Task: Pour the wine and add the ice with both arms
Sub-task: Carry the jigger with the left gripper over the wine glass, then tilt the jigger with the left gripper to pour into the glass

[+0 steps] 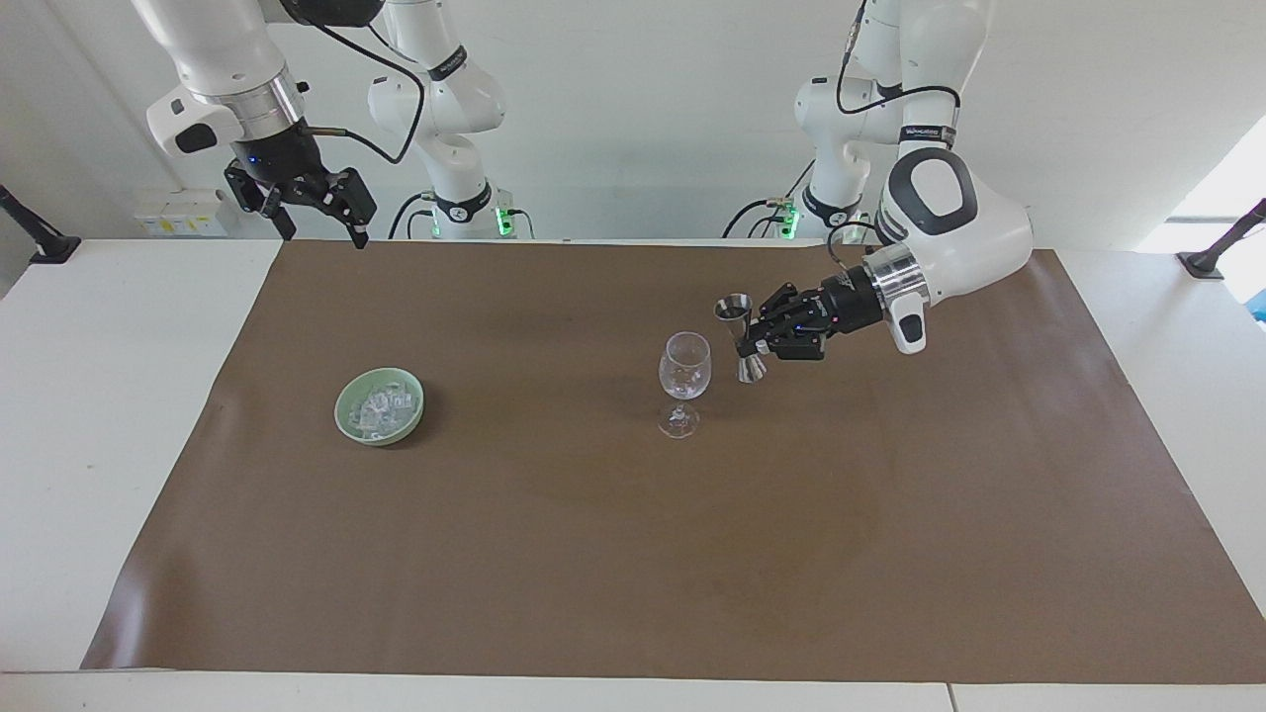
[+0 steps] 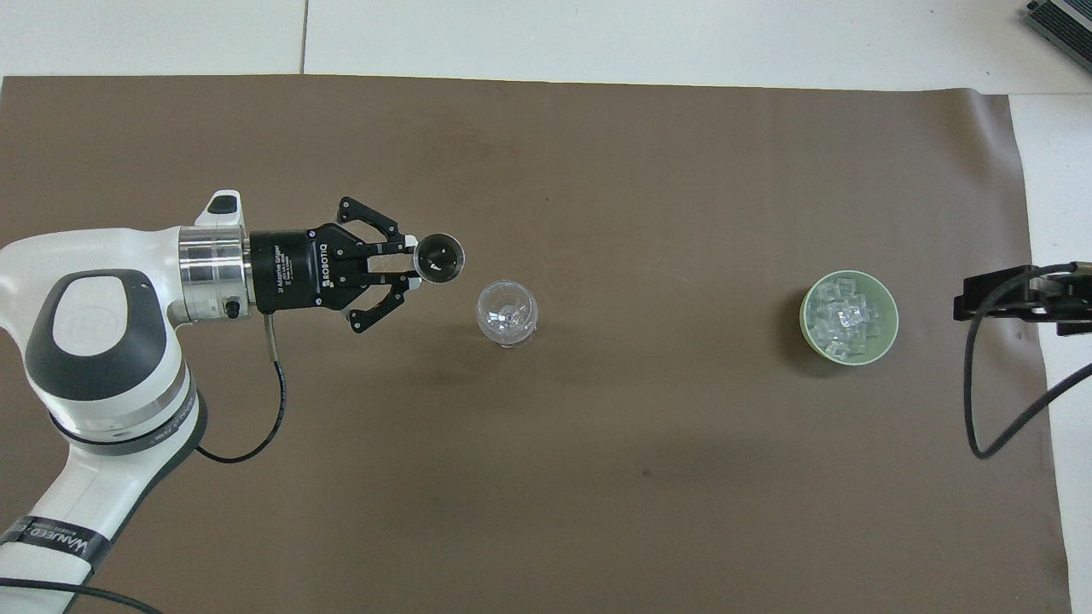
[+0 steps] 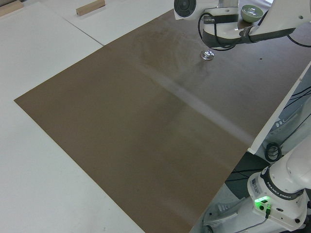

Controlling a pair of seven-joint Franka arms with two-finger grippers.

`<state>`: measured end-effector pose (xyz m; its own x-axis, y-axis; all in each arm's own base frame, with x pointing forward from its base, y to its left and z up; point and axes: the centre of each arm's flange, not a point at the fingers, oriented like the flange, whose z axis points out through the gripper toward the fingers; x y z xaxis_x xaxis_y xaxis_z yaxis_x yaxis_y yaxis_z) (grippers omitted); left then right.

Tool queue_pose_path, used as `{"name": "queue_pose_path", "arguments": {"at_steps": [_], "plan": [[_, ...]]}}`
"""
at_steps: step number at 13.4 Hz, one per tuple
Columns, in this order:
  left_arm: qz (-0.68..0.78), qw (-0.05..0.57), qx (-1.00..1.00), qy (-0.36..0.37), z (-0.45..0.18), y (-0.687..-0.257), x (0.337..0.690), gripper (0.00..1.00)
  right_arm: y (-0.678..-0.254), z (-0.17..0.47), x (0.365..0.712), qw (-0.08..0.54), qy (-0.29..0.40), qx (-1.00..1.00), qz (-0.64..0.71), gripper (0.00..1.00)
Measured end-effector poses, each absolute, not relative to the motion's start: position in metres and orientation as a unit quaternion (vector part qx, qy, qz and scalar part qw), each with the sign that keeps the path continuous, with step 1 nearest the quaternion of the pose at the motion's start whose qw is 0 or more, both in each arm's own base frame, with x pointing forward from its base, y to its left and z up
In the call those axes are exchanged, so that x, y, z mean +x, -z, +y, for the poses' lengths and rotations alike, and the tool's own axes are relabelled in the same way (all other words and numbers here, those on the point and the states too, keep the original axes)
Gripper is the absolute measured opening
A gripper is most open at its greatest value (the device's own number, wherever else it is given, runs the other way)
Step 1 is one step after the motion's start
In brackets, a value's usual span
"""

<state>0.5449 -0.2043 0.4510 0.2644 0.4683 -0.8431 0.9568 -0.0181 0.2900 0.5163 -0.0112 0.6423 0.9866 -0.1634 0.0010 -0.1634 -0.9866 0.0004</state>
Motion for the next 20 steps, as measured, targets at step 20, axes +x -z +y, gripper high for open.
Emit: {"name": "queue_pose_path", "arguments": {"at_steps": [20], "plan": [[0.459,0.364,0.808,0.061,-0.255,-0.472,0.533,0.2,-0.642,-0.011,0.516,0.0,-0.001,0.997,-0.082,1.0]]}}
